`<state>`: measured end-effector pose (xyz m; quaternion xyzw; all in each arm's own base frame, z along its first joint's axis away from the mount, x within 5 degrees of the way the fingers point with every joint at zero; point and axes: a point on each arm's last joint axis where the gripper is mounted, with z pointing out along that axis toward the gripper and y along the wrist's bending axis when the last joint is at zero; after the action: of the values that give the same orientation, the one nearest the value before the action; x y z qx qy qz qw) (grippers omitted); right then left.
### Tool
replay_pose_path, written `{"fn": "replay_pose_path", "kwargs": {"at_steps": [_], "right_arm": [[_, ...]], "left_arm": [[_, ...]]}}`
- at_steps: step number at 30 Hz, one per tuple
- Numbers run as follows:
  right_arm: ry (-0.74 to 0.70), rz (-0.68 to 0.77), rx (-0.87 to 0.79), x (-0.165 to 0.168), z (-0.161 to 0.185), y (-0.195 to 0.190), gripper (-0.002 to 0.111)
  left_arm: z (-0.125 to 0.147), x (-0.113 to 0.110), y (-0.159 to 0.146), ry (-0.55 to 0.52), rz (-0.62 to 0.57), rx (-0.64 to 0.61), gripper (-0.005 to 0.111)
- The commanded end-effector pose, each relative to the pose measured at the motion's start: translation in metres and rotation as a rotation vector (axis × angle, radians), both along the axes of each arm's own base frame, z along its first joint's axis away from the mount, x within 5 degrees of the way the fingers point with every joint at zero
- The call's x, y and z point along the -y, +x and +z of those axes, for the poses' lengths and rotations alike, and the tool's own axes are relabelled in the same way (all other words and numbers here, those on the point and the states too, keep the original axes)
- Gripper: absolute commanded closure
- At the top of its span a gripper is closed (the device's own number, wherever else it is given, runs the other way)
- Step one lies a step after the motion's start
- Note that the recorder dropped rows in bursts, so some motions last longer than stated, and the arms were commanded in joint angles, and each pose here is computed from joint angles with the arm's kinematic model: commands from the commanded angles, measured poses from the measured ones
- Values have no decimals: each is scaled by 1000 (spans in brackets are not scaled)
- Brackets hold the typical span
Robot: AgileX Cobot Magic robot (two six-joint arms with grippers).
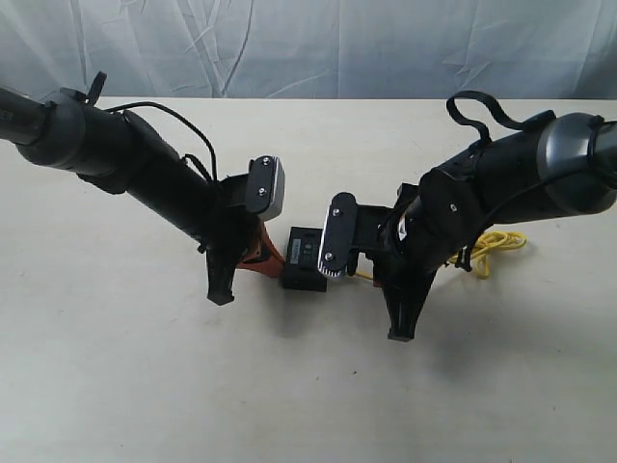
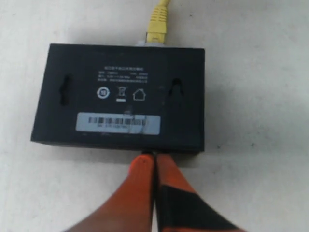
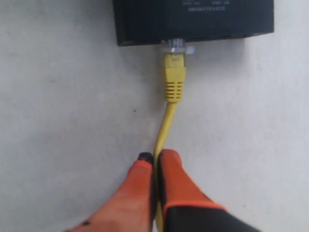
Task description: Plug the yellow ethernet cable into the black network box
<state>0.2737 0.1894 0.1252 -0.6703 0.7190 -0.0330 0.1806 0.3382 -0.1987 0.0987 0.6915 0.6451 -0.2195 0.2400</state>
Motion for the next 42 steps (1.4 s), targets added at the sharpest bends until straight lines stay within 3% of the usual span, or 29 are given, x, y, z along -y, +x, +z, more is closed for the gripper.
{"fn": "replay_pose_path", "kwargs": {"at_steps": [1, 26, 42], "right_arm": [[46, 3, 46, -6, 6, 2, 109], [91, -8, 92, -10, 8, 6, 109], [84, -23, 62, -8, 8, 4, 109]], "left_arm": [[-6, 1, 5, 43, 49, 52, 107], [-8, -2, 3, 79, -15, 63, 107], [9, -2, 3, 70, -26, 102, 107]]}}
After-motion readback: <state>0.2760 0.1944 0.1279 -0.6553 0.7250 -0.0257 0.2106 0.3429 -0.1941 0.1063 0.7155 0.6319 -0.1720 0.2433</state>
